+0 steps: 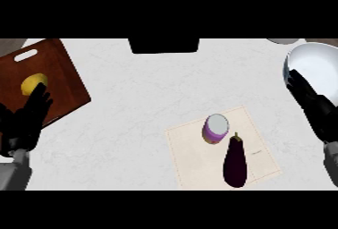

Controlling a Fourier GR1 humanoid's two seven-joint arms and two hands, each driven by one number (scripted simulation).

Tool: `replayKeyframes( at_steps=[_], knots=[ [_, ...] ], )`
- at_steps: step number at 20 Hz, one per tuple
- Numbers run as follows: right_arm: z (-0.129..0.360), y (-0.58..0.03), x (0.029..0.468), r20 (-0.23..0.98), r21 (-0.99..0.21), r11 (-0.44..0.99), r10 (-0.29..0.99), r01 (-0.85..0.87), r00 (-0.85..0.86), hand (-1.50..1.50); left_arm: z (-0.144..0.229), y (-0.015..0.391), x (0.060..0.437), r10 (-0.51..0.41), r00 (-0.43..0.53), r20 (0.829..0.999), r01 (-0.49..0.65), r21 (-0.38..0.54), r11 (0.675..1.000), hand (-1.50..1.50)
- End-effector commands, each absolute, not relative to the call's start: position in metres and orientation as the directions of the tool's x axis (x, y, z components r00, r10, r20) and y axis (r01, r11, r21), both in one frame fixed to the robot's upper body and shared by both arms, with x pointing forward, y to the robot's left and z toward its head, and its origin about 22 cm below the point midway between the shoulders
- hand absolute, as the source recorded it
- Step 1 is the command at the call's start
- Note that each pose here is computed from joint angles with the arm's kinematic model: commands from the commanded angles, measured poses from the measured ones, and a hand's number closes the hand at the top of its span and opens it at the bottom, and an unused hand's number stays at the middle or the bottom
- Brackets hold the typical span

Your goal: Pick the can from the placemat and place it in the bowl

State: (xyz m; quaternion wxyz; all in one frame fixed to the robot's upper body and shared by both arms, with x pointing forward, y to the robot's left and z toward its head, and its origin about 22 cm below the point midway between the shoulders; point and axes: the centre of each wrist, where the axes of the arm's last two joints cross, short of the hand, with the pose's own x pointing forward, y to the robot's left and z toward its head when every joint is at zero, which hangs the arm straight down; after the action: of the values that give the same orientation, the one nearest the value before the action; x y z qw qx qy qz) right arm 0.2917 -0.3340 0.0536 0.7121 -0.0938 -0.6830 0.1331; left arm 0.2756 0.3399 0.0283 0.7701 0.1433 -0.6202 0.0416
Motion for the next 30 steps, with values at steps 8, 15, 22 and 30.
replayKeyframes(
  at_steps=[8,15,22,30],
  knots=[
    [0.056,-0.347,0.258,0.816,-0.570,0.664,0.529,0.484,0.233,1.50,0.022,0.253,0.275,0.040,0.129,0.991,0.076,-0.050,0.996,0.00],
    [0.043,-0.216,0.221,0.792,-0.540,0.714,0.610,0.447,-0.018,-1.50,0.028,0.217,0.272,0.084,0.095,0.992,0.221,-0.103,0.970,0.00],
    [0.040,-0.234,0.229,0.517,-0.853,0.432,0.779,0.294,0.355,-1.50,0.026,0.210,0.267,0.071,0.091,0.993,0.232,-0.090,0.969,0.00],
    [0.088,-0.165,0.239,0.367,-0.908,0.412,0.707,0.070,0.604,-1.50,0.026,0.209,0.271,0.059,0.104,0.993,0.252,-0.084,0.964,0.00]
  ],
)
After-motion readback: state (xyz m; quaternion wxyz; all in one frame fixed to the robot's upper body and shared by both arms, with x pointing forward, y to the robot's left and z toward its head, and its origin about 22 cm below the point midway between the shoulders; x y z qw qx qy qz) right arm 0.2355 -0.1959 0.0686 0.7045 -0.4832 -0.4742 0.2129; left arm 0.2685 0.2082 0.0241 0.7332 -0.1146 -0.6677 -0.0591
